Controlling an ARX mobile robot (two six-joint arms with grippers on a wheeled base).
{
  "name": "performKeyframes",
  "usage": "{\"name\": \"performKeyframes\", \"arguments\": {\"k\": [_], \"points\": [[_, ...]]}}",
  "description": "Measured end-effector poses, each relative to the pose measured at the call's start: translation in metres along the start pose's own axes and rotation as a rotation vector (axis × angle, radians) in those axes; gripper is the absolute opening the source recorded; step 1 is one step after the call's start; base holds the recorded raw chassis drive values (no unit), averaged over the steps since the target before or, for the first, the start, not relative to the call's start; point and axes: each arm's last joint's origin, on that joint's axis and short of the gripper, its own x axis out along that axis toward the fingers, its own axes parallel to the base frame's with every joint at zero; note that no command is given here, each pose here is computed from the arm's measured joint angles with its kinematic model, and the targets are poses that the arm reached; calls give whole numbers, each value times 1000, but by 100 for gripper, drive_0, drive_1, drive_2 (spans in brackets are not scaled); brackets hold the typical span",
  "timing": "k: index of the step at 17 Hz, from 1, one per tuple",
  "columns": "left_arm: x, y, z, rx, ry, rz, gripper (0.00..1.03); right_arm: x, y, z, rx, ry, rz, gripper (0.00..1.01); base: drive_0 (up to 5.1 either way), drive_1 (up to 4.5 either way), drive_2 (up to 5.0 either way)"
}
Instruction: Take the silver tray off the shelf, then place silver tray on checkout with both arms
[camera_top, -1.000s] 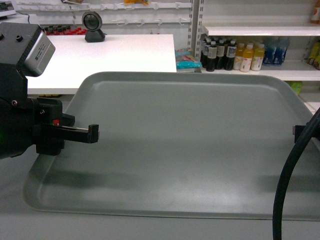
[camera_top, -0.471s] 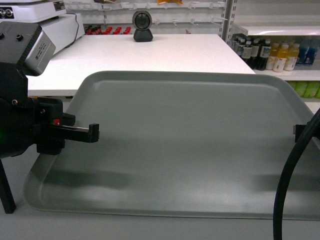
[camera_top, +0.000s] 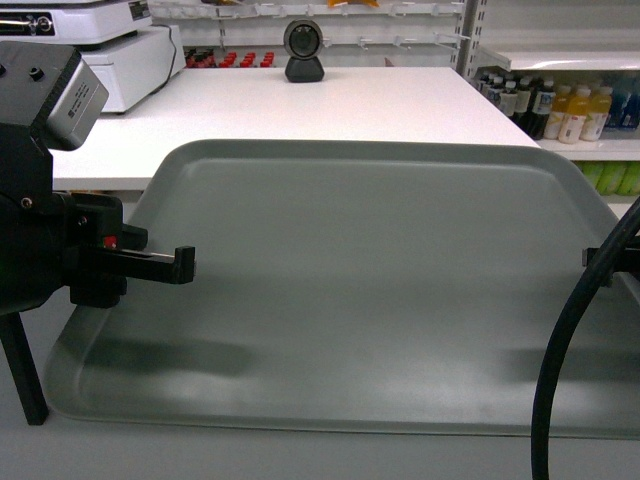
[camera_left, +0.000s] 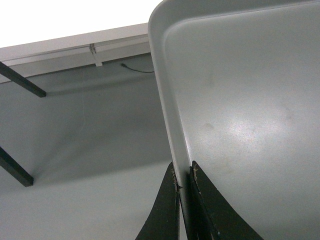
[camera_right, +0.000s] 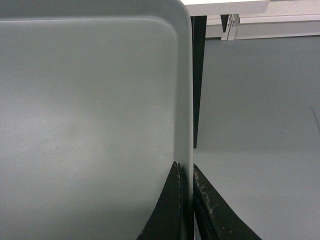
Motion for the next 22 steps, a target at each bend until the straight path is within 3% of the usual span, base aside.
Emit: {"name": "performKeyframes", "arguments": {"k": [20,22], "points": [[0,0,0,0,3,0,3,0,0,0,0,2,0,3,0,0,0],[0,0,0,0,-2,0,3,0,0,0,0,-2,0,3,9,439,-422]]}}
